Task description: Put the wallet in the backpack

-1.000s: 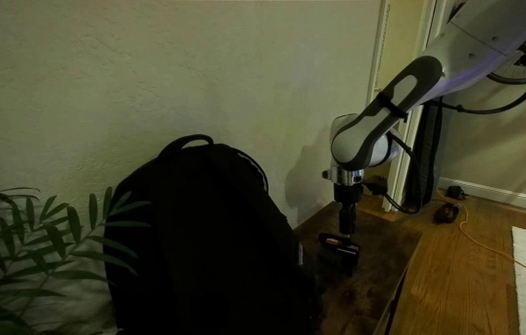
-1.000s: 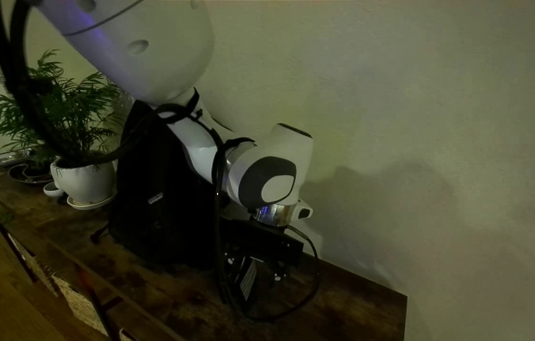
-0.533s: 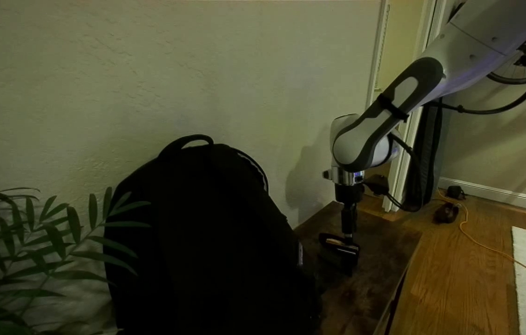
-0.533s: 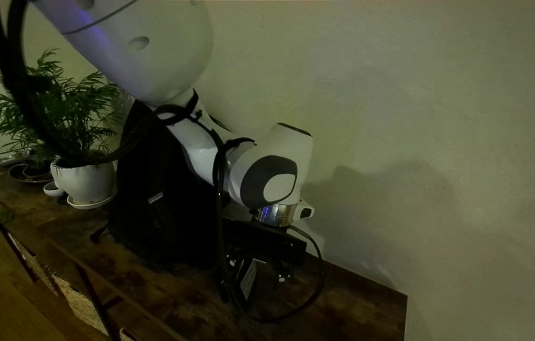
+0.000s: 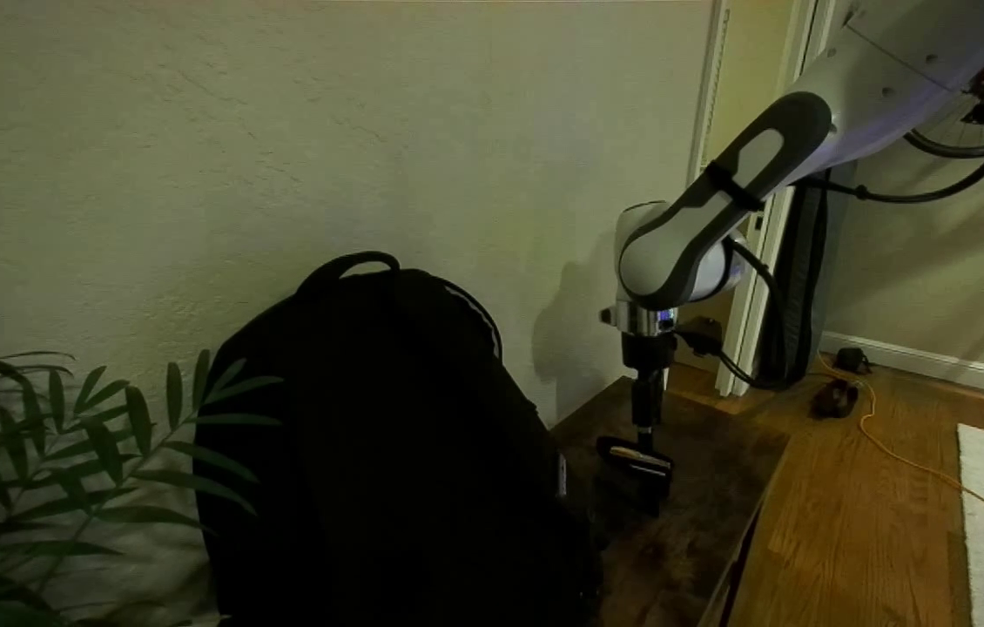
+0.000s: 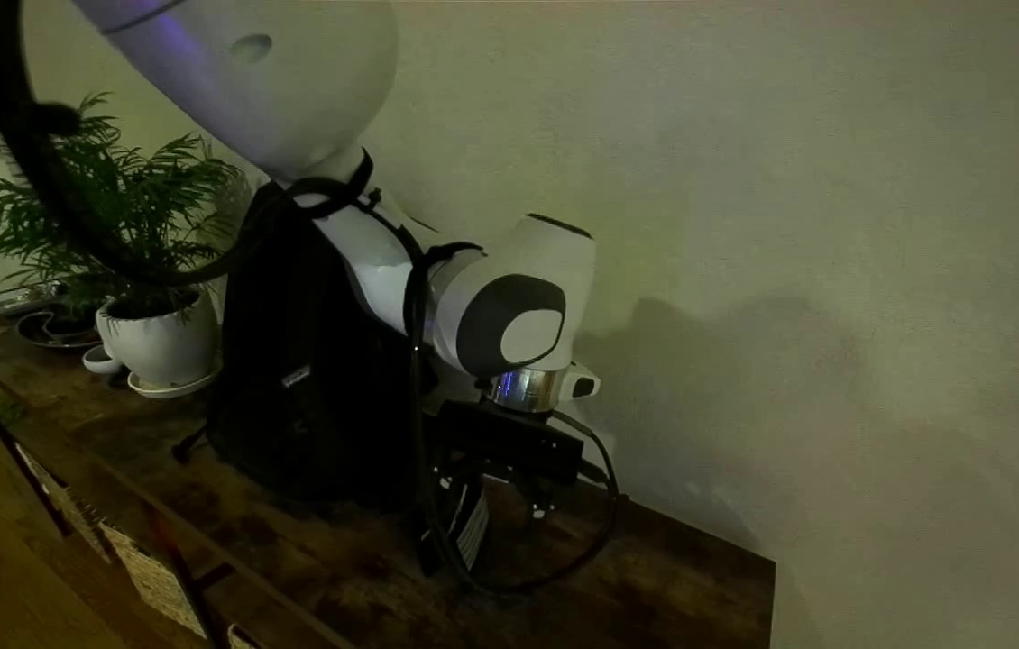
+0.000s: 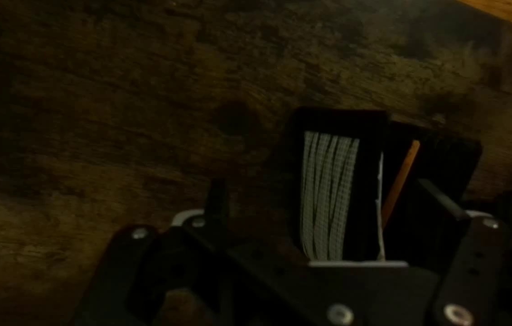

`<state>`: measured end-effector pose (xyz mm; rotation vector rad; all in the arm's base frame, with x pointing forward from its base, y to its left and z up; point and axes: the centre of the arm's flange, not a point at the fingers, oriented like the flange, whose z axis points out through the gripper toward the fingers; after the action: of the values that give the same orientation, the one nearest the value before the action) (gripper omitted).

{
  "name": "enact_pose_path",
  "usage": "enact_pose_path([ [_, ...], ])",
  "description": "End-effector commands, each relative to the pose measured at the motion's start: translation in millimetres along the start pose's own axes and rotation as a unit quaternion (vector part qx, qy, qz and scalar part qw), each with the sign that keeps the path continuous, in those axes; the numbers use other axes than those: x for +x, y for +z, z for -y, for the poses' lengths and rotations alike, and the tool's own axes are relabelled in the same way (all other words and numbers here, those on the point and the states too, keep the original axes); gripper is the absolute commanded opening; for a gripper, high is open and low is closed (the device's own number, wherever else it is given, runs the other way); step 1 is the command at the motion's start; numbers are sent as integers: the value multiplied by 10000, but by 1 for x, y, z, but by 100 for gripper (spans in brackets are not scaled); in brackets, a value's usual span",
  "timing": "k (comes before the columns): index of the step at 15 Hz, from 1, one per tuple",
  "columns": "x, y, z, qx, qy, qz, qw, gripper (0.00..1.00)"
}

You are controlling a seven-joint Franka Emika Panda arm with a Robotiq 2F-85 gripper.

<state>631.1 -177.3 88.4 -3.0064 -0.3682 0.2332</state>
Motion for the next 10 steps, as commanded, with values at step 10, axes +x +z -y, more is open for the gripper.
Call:
enact_pose_path([
  [10, -21, -38, 60, -49, 964, -229, 9951, 100],
])
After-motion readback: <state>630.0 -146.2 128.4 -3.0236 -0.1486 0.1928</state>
